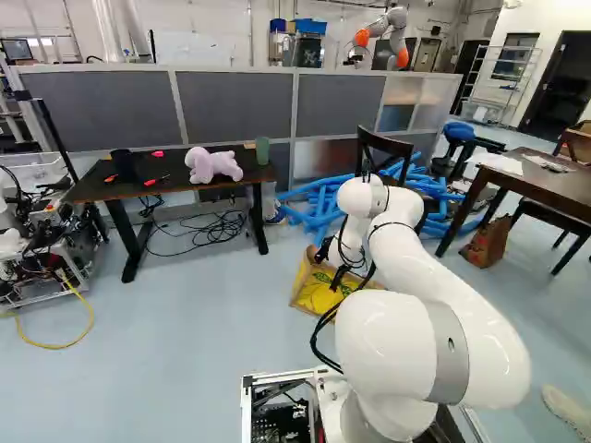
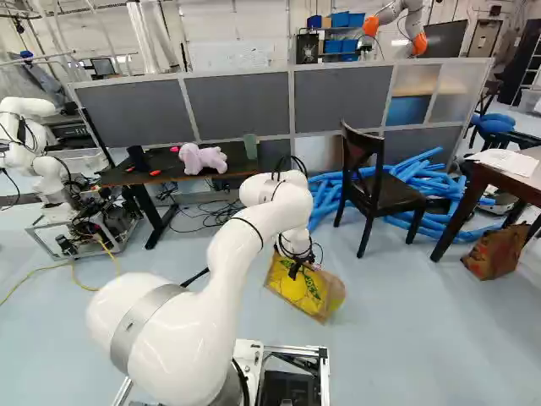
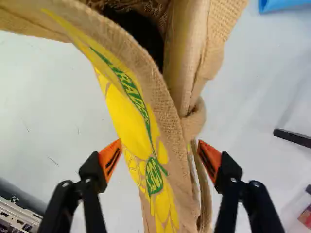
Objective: Pick up the bag on the ground and place it on the table
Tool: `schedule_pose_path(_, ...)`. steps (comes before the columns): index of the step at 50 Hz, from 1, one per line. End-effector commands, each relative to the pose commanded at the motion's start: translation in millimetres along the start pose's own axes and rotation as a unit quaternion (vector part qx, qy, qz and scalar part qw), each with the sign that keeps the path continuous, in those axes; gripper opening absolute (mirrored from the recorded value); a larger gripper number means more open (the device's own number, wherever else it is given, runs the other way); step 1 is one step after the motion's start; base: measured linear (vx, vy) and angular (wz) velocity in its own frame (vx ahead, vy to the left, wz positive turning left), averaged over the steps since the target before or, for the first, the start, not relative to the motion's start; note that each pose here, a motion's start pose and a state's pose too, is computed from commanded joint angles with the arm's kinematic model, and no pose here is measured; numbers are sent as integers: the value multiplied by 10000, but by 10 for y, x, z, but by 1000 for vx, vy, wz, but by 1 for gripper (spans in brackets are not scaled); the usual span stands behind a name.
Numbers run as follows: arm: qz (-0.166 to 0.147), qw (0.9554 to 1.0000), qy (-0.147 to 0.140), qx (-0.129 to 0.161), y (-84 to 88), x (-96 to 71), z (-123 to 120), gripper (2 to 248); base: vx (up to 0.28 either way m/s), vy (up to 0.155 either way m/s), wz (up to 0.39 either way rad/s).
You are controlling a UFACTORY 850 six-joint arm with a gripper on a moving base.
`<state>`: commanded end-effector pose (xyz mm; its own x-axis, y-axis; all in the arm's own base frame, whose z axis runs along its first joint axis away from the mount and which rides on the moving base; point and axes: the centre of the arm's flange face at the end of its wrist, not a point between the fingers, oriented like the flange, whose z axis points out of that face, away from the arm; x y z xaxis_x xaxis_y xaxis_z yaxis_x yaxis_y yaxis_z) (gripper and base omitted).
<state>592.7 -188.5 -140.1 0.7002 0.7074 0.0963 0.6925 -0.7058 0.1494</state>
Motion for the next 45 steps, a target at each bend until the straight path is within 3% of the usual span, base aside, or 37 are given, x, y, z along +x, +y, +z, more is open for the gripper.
schedule_pose_path(1, 0, 10000, 0, 0, 0, 0, 1, 224, 0, 0, 0)
schedule_pose_path(2, 0, 10000, 0, 0, 0, 0, 1, 186, 0, 0, 0)
schedule_pose_path(6, 0, 10000, 0, 0, 0, 0, 1, 186, 0, 0, 0)
schedule_pose_path(7, 0, 10000, 0, 0, 0, 0, 1, 149, 0, 0, 0)
schedule_pose_path(11, 0, 10000, 0, 0, 0, 0, 1, 149, 0, 0, 0)
schedule_pose_path(12, 0, 10000, 0, 0, 0, 0, 1, 111, 0, 0, 0)
schedule_pose_path(17, 0, 10000, 0, 0, 0, 0, 1, 111, 0, 0, 0)
schedule_pose_path(18, 0, 10000, 0, 0, 0, 0, 1, 73, 0, 0, 0)
schedule_pose_path(22, 0, 10000, 0, 0, 0, 0, 1, 73, 0, 0, 0)
schedule_pose_path(23, 0, 10000, 0, 0, 0, 0, -2, 35, 0, 0, 0)
schedule_pose_path(27, 0, 10000, 0, 0, 6, 4, -33, 35, 0, 0, 0)
schedule_pose_path(28, 0, 10000, 0, 0, 8, 5, -44, 22, 0, 0, 0)
schedule_pose_path(45, 7, 10000, -23, 54, -21, 35, -294, 22, 0, 0, 0)
